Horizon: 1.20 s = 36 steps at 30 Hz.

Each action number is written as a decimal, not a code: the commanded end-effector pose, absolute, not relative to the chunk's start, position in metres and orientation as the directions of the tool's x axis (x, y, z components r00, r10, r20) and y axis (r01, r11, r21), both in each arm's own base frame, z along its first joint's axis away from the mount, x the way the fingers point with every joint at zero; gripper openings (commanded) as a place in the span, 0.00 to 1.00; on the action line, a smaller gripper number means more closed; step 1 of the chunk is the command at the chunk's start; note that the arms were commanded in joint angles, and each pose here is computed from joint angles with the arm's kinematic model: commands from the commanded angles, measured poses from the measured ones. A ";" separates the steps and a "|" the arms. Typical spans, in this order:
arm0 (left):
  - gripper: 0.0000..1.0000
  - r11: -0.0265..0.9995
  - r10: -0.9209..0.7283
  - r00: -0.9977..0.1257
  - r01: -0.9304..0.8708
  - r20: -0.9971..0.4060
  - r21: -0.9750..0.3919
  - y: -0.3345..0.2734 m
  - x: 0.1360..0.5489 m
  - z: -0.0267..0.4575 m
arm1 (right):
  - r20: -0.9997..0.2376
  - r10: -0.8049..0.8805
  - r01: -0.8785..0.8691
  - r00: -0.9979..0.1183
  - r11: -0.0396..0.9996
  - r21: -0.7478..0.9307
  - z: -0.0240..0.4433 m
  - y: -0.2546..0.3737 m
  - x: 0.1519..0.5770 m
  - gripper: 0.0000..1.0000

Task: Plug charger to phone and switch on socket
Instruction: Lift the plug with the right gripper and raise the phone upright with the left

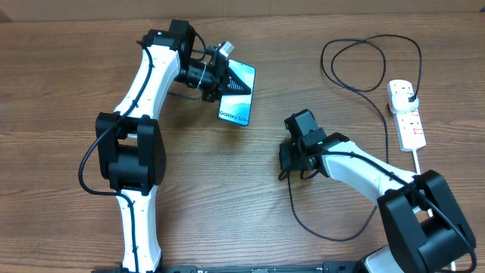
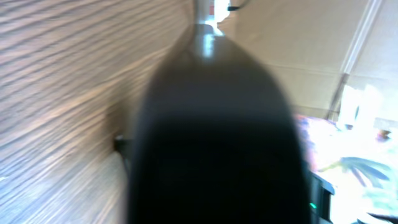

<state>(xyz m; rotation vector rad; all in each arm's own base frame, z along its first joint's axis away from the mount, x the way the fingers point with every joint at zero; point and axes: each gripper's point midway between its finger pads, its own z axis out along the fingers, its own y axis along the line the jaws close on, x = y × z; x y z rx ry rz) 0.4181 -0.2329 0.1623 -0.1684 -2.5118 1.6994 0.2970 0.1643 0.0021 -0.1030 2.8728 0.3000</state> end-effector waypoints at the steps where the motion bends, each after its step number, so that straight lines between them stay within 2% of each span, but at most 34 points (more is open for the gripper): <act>1: 0.04 0.192 0.163 -0.985 0.095 -0.064 -0.977 -0.236 0.417 0.199 | -0.311 -0.053 -0.153 -0.949 0.939 0.308 0.041 0.171 0.304 0.04; 5: 0.04 0.131 0.165 -0.982 0.120 -0.098 -0.984 -0.234 0.413 0.211 | -0.346 -0.060 -0.215 -0.936 0.876 0.431 0.080 0.179 0.295 0.04; 12: 0.04 -0.034 0.142 -0.974 0.173 -0.176 -0.984 -0.233 0.397 0.243 | -0.387 -0.128 -0.374 -0.913 0.643 0.669 0.149 0.210 0.256 0.04; 18: 0.04 -0.033 0.151 -0.975 0.161 -0.165 -0.986 -0.236 0.385 0.245 | -0.369 -0.186 -0.413 -0.911 0.395 0.820 0.188 0.233 0.224 0.04; 21: 0.05 -0.034 0.169 -0.974 0.148 -0.152 -0.988 -0.242 0.381 0.245 | -0.370 -0.202 -0.418 -0.907 0.320 0.850 0.199 0.238 0.216 0.04; 25: 0.05 -0.042 0.170 -0.966 0.191 -0.195 -0.981 -0.244 0.384 0.244 | -0.401 -0.209 -0.445 -0.892 0.251 0.860 0.211 0.242 0.214 0.04; 29: 0.04 -0.041 0.169 -0.968 0.182 -0.186 -0.982 -0.244 0.390 0.242 | -0.424 -0.186 -0.459 -0.886 0.239 0.855 0.217 0.245 0.222 0.04; 36: 0.04 -0.016 0.185 -0.982 0.044 -0.046 -0.999 -0.251 0.406 0.240 | -0.440 -0.140 -0.461 -0.887 0.223 0.859 0.229 0.250 0.236 0.04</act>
